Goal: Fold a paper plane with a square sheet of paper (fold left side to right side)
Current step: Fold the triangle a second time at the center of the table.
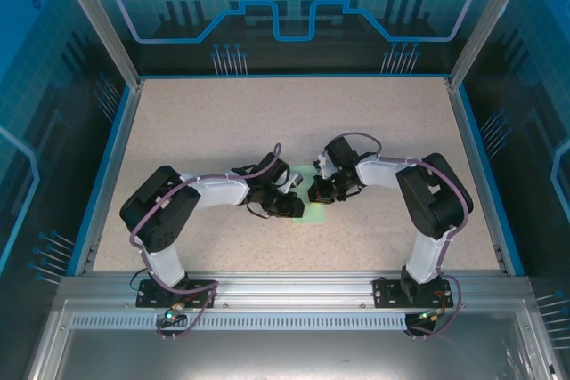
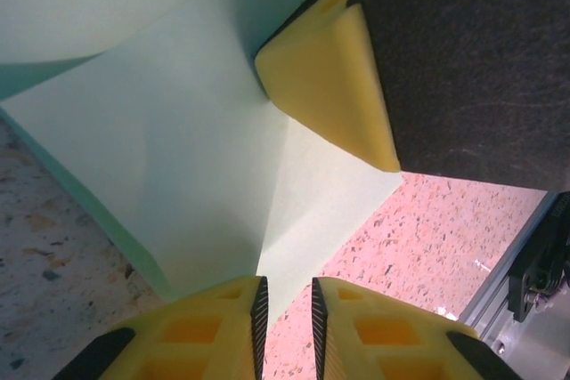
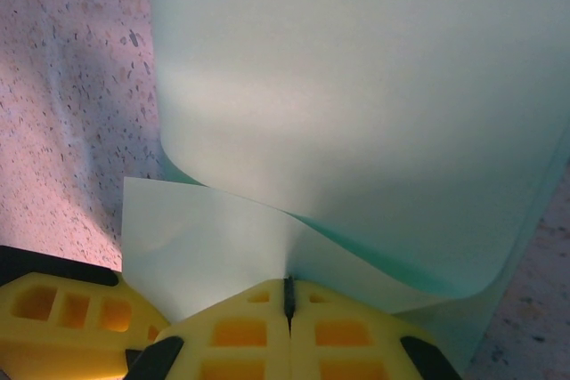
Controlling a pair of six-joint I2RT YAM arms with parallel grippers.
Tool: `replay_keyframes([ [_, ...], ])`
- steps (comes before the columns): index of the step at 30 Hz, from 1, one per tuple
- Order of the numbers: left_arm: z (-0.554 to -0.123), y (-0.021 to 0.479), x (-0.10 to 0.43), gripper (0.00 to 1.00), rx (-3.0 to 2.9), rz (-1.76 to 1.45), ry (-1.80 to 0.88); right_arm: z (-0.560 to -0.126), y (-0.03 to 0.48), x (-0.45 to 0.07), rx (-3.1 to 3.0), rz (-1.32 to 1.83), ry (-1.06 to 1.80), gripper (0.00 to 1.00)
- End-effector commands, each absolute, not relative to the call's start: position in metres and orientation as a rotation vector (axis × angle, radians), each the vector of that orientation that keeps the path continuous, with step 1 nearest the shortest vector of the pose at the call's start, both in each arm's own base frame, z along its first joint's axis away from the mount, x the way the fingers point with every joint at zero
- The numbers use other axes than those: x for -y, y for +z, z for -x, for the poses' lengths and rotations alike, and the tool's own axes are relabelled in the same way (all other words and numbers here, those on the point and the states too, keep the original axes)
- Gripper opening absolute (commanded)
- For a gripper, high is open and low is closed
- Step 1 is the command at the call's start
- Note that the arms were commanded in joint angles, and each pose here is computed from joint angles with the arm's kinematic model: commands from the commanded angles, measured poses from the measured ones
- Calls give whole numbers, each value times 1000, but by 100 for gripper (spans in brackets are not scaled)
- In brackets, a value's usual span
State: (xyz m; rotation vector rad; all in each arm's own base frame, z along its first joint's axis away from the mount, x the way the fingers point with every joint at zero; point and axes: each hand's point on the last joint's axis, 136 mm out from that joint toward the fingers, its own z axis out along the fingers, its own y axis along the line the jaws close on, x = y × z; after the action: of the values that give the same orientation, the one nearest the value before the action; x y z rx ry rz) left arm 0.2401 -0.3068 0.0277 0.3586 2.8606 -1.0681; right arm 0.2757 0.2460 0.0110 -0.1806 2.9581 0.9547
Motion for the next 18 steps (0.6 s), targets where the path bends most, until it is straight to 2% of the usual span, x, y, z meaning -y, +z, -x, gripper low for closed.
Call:
replay_keyframes([
  [1, -228, 9, 296, 23, -2936, -349, -1002, -262, -8, -226, -3070, 139, 834, 3],
  [18, -210, -3, 279, 17, -2993, -355, -929, -263, -8, -224, -3073, 131, 827, 3],
])
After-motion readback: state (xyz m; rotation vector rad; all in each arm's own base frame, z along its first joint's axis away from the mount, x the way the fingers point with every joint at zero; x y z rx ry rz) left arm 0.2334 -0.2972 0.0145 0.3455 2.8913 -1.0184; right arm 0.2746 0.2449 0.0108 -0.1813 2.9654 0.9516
